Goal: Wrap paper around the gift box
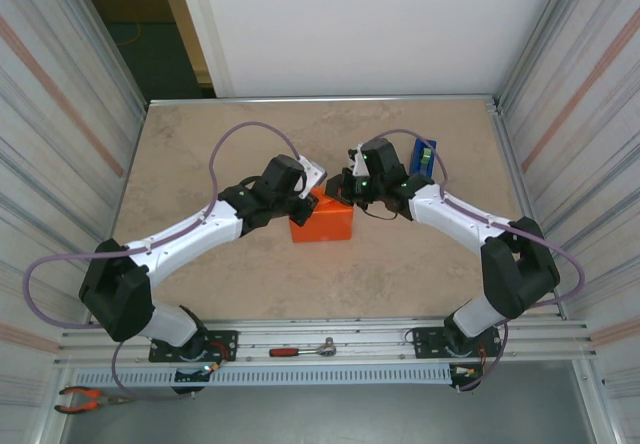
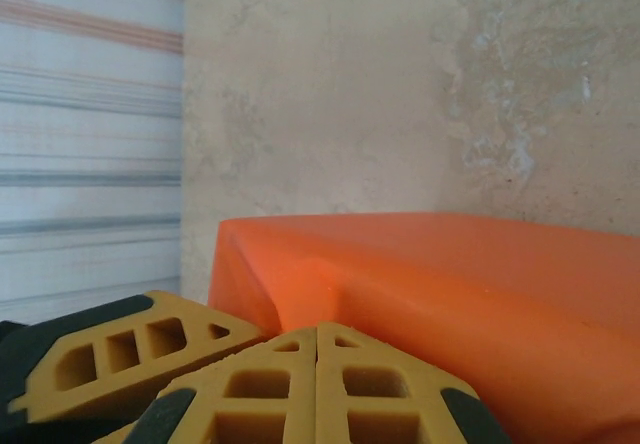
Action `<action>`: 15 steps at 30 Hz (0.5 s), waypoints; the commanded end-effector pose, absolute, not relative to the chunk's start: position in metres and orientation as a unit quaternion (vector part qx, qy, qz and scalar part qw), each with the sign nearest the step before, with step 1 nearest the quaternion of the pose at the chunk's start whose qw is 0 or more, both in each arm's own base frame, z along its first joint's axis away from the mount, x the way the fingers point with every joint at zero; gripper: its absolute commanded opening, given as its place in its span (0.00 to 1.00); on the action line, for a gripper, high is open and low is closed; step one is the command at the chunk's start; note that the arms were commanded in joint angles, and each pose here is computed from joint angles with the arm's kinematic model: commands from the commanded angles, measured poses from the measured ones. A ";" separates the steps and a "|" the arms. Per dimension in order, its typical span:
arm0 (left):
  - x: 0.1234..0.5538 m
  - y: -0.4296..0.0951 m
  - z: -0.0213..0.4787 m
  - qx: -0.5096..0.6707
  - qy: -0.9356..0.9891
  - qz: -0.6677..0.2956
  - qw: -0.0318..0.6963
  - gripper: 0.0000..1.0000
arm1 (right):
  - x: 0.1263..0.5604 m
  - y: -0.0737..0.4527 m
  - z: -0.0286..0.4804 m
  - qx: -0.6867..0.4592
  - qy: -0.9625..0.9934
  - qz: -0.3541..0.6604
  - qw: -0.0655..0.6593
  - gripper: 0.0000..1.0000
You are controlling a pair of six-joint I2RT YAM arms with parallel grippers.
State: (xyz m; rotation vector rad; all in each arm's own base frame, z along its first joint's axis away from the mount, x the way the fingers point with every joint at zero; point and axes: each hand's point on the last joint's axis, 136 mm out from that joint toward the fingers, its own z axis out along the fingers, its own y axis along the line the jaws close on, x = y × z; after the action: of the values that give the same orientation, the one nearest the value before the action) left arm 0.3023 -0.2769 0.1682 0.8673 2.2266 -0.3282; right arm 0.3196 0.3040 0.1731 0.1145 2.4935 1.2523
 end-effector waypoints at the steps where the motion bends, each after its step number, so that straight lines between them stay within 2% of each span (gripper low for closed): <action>1: 0.275 -0.271 0.144 0.368 0.877 -0.124 0.284 0.18 | 0.310 0.297 0.161 0.044 0.887 0.426 0.172 0.00; 4: 0.284 -0.271 0.177 0.345 0.873 -0.168 0.302 0.22 | 0.309 0.295 0.156 0.047 0.889 0.422 0.171 0.00; 8: 0.294 -0.272 0.221 0.322 0.859 -0.237 0.320 0.33 | 0.308 0.294 0.151 0.050 0.891 0.419 0.170 0.00; 15: 0.303 -0.285 0.229 0.330 0.851 -0.274 0.304 0.36 | 0.306 0.292 0.146 0.054 0.890 0.420 0.167 0.00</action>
State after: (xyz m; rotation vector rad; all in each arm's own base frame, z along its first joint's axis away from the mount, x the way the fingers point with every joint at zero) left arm 0.3133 -0.2741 0.2315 0.8188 2.2291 -0.6292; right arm 0.3176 0.3030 0.1751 0.0959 2.4341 1.2729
